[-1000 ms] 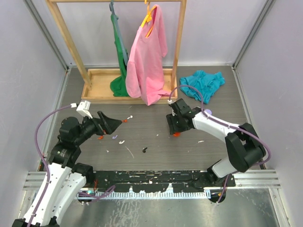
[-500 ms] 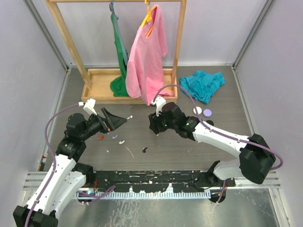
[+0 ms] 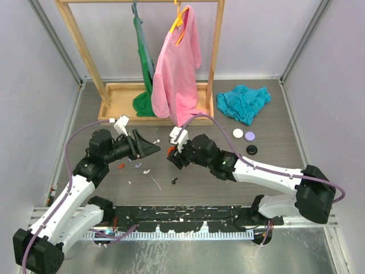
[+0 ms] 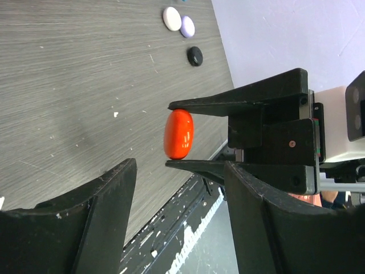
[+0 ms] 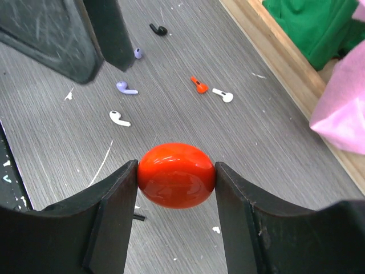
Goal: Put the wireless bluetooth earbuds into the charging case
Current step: Pick up the charging case at the center of the board.
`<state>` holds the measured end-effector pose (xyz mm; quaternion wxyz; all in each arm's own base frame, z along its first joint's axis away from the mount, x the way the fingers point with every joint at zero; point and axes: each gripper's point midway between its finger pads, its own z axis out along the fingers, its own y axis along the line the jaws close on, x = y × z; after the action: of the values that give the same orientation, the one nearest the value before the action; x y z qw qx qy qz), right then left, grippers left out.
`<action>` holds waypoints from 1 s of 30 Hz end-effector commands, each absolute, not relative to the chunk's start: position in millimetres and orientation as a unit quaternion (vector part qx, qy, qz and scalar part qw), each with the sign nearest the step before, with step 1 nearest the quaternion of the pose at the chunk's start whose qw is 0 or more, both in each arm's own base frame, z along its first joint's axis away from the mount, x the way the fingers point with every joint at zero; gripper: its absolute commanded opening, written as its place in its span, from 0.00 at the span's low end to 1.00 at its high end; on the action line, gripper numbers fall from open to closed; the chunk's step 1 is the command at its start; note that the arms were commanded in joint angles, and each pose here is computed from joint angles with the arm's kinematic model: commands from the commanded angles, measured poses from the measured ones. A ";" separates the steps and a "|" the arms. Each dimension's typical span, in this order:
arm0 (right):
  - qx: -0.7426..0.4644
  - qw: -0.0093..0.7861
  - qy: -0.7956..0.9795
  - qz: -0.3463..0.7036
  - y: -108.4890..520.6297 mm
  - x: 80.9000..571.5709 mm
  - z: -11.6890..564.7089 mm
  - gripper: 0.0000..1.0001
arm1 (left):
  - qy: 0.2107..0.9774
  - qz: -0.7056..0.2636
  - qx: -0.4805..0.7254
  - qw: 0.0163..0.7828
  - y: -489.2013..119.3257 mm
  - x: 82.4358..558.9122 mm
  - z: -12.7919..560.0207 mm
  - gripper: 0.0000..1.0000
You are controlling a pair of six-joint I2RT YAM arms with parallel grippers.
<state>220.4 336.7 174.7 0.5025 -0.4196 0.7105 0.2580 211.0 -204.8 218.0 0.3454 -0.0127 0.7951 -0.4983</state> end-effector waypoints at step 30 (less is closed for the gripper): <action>-0.441 0.567 0.637 0.278 370.5 213.0 211.3 0.55 | 0.814 -0.464 0.125 0.328 -250.7 199.6 211.3 0.38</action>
<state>208.0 359.8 174.0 0.5198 -0.4646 0.6699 0.2553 197.3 -245.1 188.3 0.3014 0.0968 0.8322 -0.4552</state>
